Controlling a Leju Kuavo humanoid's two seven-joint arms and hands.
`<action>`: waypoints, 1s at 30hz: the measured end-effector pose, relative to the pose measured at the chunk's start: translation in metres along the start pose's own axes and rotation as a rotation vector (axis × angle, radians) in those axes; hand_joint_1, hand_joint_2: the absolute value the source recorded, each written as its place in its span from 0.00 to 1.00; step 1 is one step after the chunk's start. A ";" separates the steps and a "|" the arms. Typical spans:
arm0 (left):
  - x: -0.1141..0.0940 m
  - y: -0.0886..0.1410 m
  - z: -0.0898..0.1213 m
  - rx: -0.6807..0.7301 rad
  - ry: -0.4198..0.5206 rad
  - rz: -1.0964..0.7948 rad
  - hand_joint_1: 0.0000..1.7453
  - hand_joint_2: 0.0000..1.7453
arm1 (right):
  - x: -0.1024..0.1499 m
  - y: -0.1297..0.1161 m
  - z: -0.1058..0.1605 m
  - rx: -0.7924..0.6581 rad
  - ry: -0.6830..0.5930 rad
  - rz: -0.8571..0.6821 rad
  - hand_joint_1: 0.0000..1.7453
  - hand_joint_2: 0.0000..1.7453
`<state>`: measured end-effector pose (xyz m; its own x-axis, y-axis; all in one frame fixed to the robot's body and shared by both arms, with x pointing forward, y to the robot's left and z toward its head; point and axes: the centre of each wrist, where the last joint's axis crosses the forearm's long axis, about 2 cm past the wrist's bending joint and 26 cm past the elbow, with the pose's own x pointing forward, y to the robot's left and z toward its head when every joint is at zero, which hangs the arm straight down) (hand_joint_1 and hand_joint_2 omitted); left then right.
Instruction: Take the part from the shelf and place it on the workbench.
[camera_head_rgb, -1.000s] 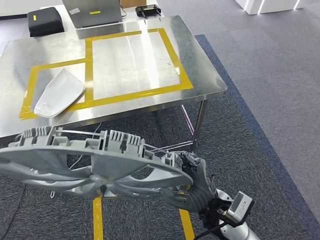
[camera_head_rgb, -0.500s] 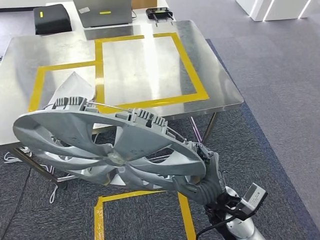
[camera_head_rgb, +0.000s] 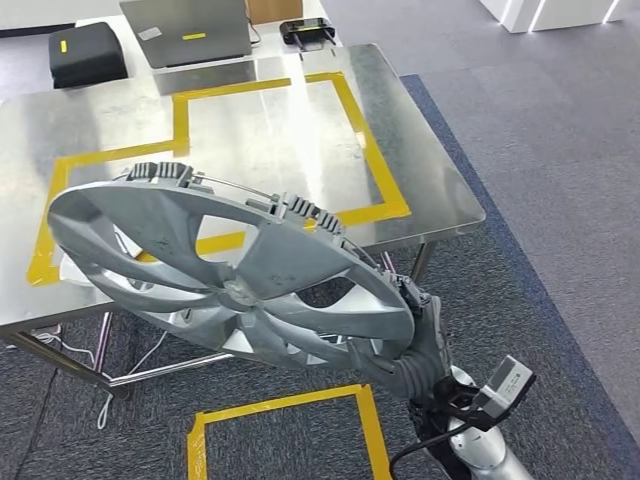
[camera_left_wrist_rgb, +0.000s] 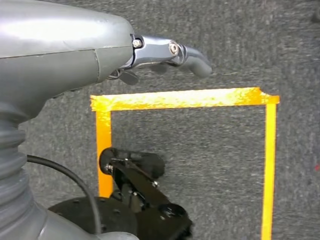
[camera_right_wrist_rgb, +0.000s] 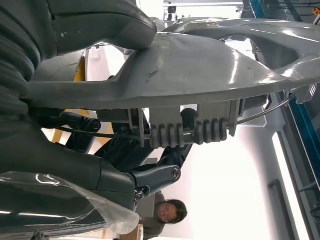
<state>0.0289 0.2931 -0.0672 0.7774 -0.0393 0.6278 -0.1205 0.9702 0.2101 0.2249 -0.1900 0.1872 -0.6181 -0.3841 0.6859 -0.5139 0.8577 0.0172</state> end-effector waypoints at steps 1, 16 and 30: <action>0.000 0.000 0.000 -0.001 0.000 0.000 0.00 1.00 | 0.000 0.000 0.000 -0.004 0.001 -0.004 1.00 1.00; 0.000 0.000 0.000 0.000 0.001 -0.006 0.00 1.00 | 0.001 -0.005 -0.002 -0.043 -0.016 0.008 1.00 1.00; 0.002 0.002 -0.002 0.005 -0.016 -0.028 0.00 1.00 | 0.001 -0.004 -0.004 -0.014 -0.021 0.024 1.00 1.00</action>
<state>0.0313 0.2950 -0.0672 0.7708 -0.0699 0.6332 -0.1023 0.9675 0.2313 0.2290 -0.1925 0.1904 -0.6426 -0.3706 0.6706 -0.4906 0.8713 0.0115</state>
